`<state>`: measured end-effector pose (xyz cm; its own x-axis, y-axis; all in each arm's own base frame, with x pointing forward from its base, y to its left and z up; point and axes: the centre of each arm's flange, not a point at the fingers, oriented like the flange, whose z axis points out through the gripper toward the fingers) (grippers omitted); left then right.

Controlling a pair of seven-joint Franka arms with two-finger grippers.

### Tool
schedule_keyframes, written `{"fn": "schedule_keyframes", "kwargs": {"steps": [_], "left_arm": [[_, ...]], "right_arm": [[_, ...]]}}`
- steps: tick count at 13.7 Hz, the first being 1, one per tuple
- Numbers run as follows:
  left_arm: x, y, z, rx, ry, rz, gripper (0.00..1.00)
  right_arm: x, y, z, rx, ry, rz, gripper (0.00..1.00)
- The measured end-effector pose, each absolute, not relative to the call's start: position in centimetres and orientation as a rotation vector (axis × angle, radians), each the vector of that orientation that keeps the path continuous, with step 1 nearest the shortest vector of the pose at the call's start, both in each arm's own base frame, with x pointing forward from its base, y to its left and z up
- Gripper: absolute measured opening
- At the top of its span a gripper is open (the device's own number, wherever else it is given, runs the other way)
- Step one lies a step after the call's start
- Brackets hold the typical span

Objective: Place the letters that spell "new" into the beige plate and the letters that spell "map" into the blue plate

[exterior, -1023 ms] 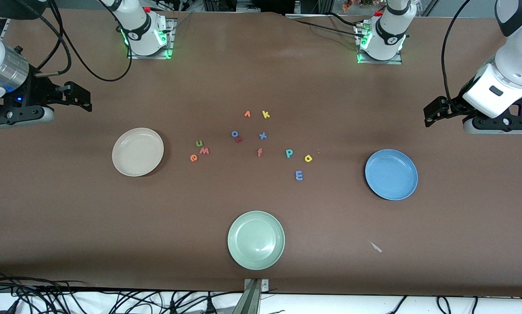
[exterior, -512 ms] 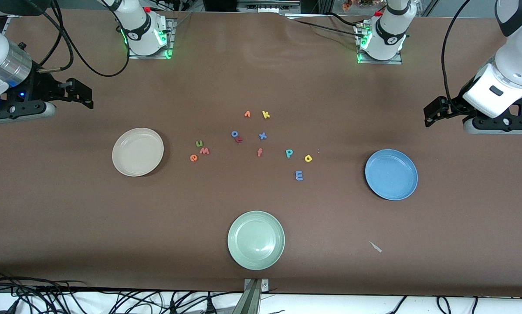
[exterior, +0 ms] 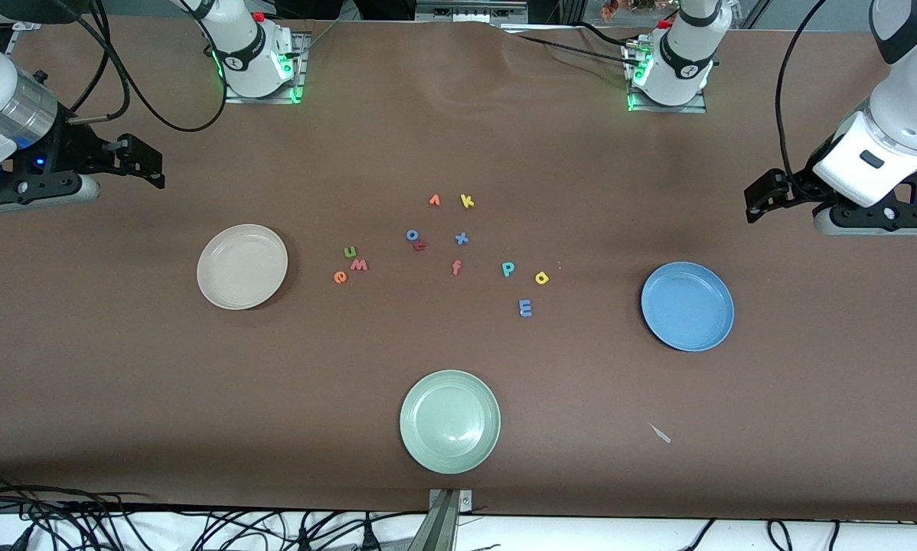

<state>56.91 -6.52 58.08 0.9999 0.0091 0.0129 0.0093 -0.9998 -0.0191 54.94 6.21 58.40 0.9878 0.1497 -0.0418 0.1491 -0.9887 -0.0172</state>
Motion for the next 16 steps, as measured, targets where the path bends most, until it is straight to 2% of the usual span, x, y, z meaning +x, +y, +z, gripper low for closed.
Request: {"fn": "schedule_keyframes", "kwargs": {"steps": [16], "left_arm": [[56.91,-6.52,58.1,-3.122,-0.014,-0.02,1.0]], "right_arm": [[54.97,6.3,58.02,-3.118,-0.237,0.068,1.0]]}}
